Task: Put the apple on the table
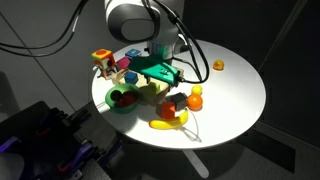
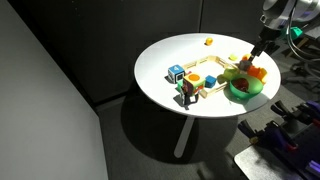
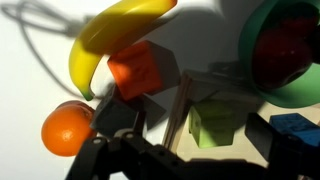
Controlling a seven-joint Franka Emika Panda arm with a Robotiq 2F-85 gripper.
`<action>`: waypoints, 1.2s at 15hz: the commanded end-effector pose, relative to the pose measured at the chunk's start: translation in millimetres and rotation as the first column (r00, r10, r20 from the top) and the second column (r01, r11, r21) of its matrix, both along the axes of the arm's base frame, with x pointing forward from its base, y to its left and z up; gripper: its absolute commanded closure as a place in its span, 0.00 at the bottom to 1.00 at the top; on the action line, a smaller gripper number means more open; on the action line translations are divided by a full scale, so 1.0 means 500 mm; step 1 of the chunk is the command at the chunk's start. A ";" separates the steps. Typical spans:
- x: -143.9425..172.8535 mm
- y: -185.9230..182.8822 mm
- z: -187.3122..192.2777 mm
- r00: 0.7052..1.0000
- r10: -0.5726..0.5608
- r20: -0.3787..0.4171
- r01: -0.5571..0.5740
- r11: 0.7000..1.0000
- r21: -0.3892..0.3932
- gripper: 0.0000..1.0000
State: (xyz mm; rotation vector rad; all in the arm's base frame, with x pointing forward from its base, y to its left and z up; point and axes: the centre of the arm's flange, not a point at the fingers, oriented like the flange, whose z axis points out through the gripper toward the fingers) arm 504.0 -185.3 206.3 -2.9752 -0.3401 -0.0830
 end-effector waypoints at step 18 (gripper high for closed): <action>-0.254 0.000 0.145 0.996 -0.048 -0.072 0.044 0.998 -0.055 0.00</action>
